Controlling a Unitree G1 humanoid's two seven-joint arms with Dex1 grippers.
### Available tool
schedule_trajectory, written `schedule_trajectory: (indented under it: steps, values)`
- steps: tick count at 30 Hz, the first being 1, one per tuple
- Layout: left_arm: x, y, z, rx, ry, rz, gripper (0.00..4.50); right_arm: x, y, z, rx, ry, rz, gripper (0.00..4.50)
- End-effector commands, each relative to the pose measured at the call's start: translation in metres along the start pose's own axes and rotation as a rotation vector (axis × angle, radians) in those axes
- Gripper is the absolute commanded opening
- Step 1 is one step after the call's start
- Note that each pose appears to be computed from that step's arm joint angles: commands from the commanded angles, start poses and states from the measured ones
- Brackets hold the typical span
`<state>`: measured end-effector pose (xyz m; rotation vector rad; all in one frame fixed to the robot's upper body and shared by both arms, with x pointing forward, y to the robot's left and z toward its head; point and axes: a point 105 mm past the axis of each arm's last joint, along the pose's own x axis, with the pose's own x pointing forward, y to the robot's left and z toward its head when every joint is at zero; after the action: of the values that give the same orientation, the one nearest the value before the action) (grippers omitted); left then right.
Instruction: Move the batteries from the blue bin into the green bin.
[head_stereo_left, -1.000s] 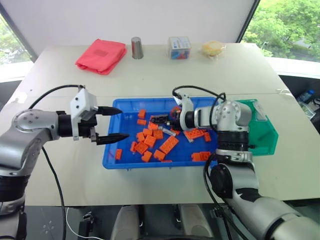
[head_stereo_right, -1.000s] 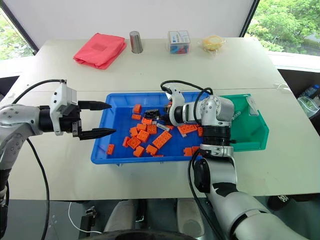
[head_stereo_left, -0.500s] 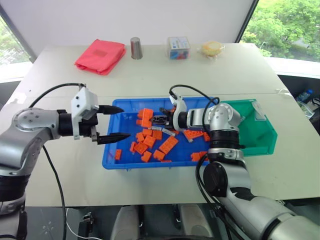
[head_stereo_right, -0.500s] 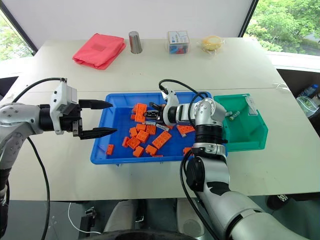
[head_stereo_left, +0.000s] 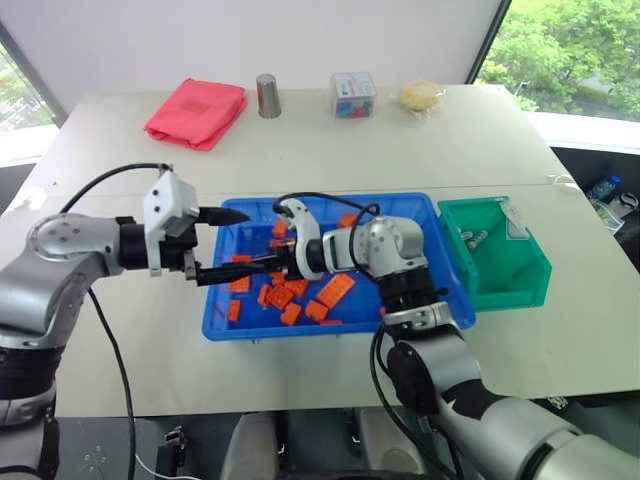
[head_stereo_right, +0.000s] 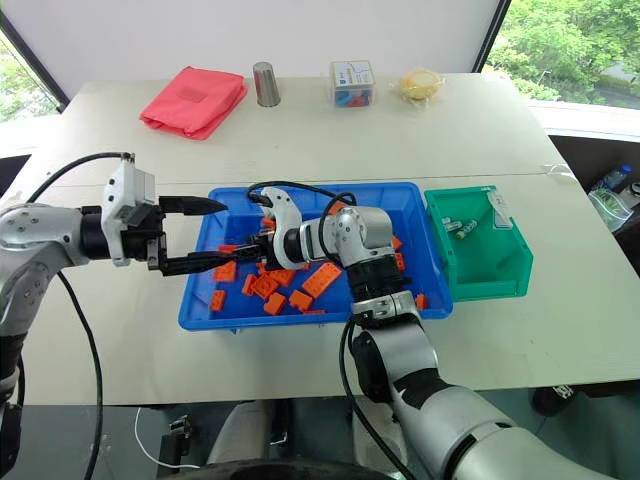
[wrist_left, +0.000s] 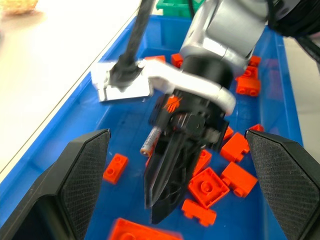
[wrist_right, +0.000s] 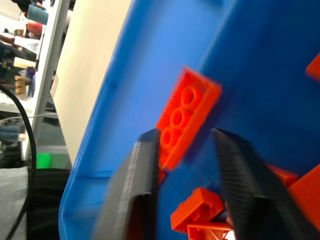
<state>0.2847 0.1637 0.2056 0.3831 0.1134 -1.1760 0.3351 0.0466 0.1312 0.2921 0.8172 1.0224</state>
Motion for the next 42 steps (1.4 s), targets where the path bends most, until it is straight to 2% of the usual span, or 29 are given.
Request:
schedule_trajectory:
  steps: [1, 4, 7, 14, 21, 28, 34, 42]
  values:
    - [-0.002, -0.001, 0.008, 0.044, -0.014, -0.005, 4.50, -0.035, 0.011, 0.041, -0.394, -0.115, -0.032, 2.29]
    - [-0.001, -0.002, 0.006, 0.046, -0.012, -0.009, 4.50, -0.058, 0.006, 0.049, -0.559, -0.078, -0.042, 2.29]
    - [0.001, -0.001, 0.007, 0.046, -0.017, -0.011, 4.50, -0.067, -0.012, 0.040, -0.812, 0.030, -0.097, 2.29]
    - [0.004, -0.003, 0.007, 0.050, -0.027, -0.022, 4.50, -0.058, -0.032, 0.015, -0.964, 0.130, -0.096, 2.29]
    - [0.001, -0.005, 0.006, 0.047, -0.019, -0.022, 4.50, -0.042, -0.043, 0.015, -0.934, 0.081, -0.122, 2.29]
    - [0.000, -0.007, 0.006, 0.044, -0.010, -0.019, 4.50, -0.043, -0.048, 0.025, -0.846, 0.030, -0.131, 2.29]
    - [0.000, -0.004, 0.007, 0.048, -0.012, -0.014, 4.50, -0.049, -0.062, 0.019, -0.880, 0.078, -0.155, 2.29]
    - [-0.001, -0.004, 0.007, 0.052, -0.013, -0.010, 4.50, -0.056, -0.058, 0.011, -0.864, 0.081, -0.134, 2.29]
